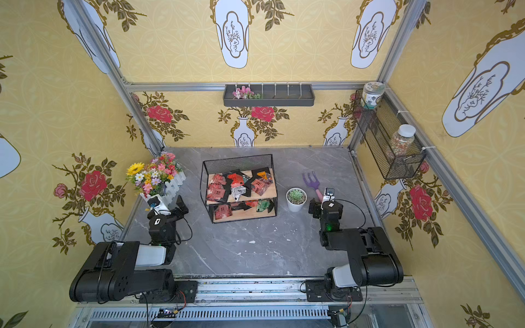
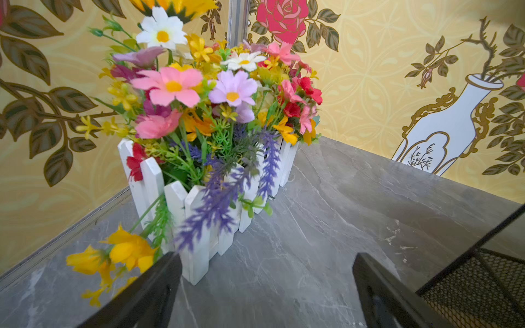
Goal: Remove the tea bags from the shelf
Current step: Pick up the tea bag from the shelf.
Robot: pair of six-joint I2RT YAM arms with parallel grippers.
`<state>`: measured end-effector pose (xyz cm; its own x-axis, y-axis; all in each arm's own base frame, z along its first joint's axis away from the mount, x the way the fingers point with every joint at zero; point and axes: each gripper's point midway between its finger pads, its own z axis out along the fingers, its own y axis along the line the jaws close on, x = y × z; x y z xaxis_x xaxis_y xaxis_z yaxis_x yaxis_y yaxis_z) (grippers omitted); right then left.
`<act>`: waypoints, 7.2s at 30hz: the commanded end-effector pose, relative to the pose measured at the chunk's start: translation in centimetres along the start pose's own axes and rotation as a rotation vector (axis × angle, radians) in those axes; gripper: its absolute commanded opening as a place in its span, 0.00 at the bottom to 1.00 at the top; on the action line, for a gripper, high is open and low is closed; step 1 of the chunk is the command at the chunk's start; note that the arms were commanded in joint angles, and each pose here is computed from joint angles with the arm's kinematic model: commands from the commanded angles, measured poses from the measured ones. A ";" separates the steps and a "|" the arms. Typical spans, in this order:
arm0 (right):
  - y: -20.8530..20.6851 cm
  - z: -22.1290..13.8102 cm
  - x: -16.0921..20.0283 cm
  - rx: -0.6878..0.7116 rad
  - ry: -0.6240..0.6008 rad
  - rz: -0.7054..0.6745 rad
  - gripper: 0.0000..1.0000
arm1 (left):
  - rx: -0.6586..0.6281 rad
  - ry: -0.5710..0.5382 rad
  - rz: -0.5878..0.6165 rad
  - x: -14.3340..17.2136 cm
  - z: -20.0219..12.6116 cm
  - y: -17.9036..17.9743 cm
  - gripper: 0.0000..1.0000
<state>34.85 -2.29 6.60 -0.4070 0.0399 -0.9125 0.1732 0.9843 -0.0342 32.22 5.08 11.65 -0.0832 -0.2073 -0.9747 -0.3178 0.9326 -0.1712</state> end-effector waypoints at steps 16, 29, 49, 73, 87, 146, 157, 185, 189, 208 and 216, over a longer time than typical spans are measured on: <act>0.2 -0.1 -1.4 -0.008 -0.054 0.012 0.97 | 0.011 -0.037 -0.010 -1.0 0.1 -0.3 1.00; 0.4 -2.0 -5.1 0.040 -0.061 -0.036 0.97 | -0.019 -0.123 0.009 -3.6 -1.6 -0.7 1.00; -0.2 -13.6 -25.2 0.090 0.026 0.477 0.97 | -0.042 -0.474 -0.150 -26.1 -8.9 -7.7 1.00; 27.3 -23.1 -18.3 -0.286 0.403 -0.225 0.74 | 0.215 0.676 -0.481 -16.0 -16.1 -11.7 1.00; 33.3 -19.9 -13.2 -0.347 0.653 -0.294 0.82 | 0.229 0.702 -0.489 -15.3 -16.7 -11.6 1.00; 35.7 -14.7 -11.5 -0.351 0.729 -0.284 0.68 | 0.257 0.692 0.028 -10.7 -5.9 -17.9 0.29; 36.0 -14.2 -11.2 -0.362 0.743 -0.273 0.68 | 0.267 0.723 0.049 -9.3 -5.9 -18.0 0.23; 35.5 -13.3 -8.6 -0.288 0.753 -0.386 0.62 | 0.272 0.728 0.045 -9.4 -5.8 -18.3 0.13; 35.1 -13.2 -8.2 -0.276 0.763 -0.396 0.59 | 0.272 0.726 0.048 -9.5 -5.8 -18.3 0.13; 34.1 -14.0 -8.7 -0.287 0.775 -0.383 0.33 | 0.269 0.718 0.053 -9.9 -5.6 -18.3 0.13; 33.8 -14.5 -9.2 -0.298 0.773 -0.374 0.23 | 0.265 0.717 0.056 -9.9 -5.6 -18.3 0.13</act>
<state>31.88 33.44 19.12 -0.8974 -0.2900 -0.3326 -0.2828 0.9566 -0.0710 33.43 -11.70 25.18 -0.7169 -0.2188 -0.6620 -0.0638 0.9661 -0.2503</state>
